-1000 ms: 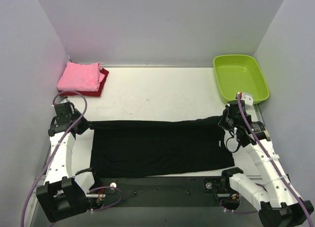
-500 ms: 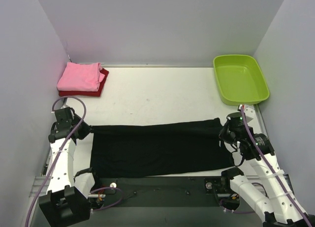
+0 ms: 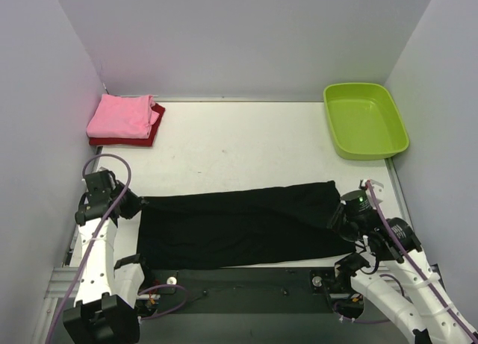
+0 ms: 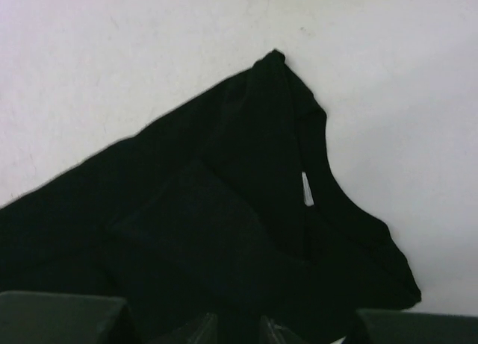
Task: Fold and stack the t-shirts
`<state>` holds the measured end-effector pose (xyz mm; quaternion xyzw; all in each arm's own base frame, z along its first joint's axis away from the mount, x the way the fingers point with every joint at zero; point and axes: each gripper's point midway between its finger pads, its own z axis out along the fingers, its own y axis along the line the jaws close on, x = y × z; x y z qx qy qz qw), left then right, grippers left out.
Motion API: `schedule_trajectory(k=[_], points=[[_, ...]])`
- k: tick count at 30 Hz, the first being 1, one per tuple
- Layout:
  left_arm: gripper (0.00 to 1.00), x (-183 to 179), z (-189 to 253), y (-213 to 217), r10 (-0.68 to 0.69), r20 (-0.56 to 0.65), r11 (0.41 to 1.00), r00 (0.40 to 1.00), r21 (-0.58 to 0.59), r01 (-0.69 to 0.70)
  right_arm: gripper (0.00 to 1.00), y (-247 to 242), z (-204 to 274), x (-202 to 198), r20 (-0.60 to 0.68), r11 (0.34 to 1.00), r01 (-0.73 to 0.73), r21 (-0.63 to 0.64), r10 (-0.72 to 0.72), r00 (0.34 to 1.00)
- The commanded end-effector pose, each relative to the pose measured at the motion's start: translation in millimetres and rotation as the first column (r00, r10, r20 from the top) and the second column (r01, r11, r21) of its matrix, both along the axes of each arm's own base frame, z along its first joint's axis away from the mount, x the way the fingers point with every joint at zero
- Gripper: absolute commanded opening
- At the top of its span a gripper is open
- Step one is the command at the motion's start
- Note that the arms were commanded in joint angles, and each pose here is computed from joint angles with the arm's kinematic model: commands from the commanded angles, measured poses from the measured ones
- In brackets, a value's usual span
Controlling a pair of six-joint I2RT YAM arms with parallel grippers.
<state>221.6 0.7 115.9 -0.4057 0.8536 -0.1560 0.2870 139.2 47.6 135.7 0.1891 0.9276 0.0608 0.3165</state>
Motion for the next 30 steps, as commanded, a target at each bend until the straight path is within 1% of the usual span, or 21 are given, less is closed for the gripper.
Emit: schedule_trajectory(k=[1,2,3,4,6,8,10,13,17,18,19,21,22,24,25,27,28,30], points=[[0.06,-2,10,2,0.014,-0.003,1.000,1.000,0.002,-0.014,0.39,-10,6,-16,-0.039,0.999,0.031,-0.025,-0.032,0.999],[0.08,-3,14,2,0.017,0.013,1.000,1.000,0.007,-0.018,0.49,-13,9,-16,-0.030,0.999,0.036,-0.032,-0.037,0.999],[0.10,-3,15,2,0.015,0.024,1.000,1.000,0.009,-0.015,0.50,-14,12,-16,-0.024,0.999,0.037,-0.035,-0.037,0.999],[0.12,-3,17,2,0.017,0.031,1.000,0.999,0.012,-0.018,0.51,-14,17,-15,-0.011,0.999,0.039,-0.034,-0.039,0.999],[0.20,-4,23,2,0.016,0.052,1.000,0.999,0.019,-0.017,0.53,-15,21,-10,0.006,0.998,0.038,-0.046,-0.038,0.999],[0.31,-5,28,2,0.011,0.058,1.000,0.998,0.024,-0.012,0.53,-13,22,-3,0.003,0.998,0.031,-0.061,-0.031,1.000],[0.34,-2,41,1,-0.007,0.087,1.000,0.996,0.031,0.005,0.53,-8,21,9,0.022,0.997,0.022,-0.068,-0.021,1.000],[0.34,-7,53,-1,-0.021,0.089,0.999,0.996,0.039,0.017,0.53,2,7,25,-0.008,0.996,0.003,-0.088,-0.004,1.000],[0.34,-20,54,-8,-0.042,0.077,0.999,0.996,0.025,0.040,0.53,13,-1,43,-0.017,0.995,-0.024,-0.096,0.022,1.000],[0.34,-20,55,-9,-0.043,0.086,0.999,0.995,0.025,0.041,0.53,17,0,50,0.001,0.995,-0.029,-0.095,0.029,1.000],[0.34,-18,53,-10,-0.047,0.104,0.999,0.993,0.031,0.044,0.53,19,-5,55,-0.013,0.993,-0.038,-0.112,0.037,0.999],[0.34,-13,51,-10,-0.043,0.126,0.999,0.991,0.021,0.041,0.53,27,-6,69,0.000,0.991,-0.060,-0.117,0.061,0.998],[0.34,-3,51,-10,-0.048,0.150,0.999,0.988,0.016,0.046,0.53,32,-14,73,-0.035,0.989,-0.081,-0.123,0.077,0.996],[0.33,5,44,-17,-0.069,0.161,0.997,0.984,-0.034,0.076,0.52,47,-15,89,-0.023,0.988,-0.116,-0.106,0.114,0.993],[0.33,16,43,-17,-0.070,0.177,0.996,0.982,-0.049,0.080,0.51,53,-24,94,-0.058,0.984,-0.140,-0.110,0.135,0.989],[0.32,22,33,-26,-0.085,0.175,0.989,0.981,-0.105,0.104,0.51,63,-20,110,-0.034,0.982,-0.152,-0.108,0.149,0.988],[0.32,31,33,-26,-0.086,0.199,0.987,0.976,-0.119,0.111,0.51,67,-25,115,-0.047,0.982,-0.158,-0.107,0.154,0.987],[0.31,36,27,-29,-0.092,0.194,0.986,0.977,-0.118,0.116,0.51,76,-24,129,-0.020,0.983,-0.159,-0.092,0.158,0.987]])
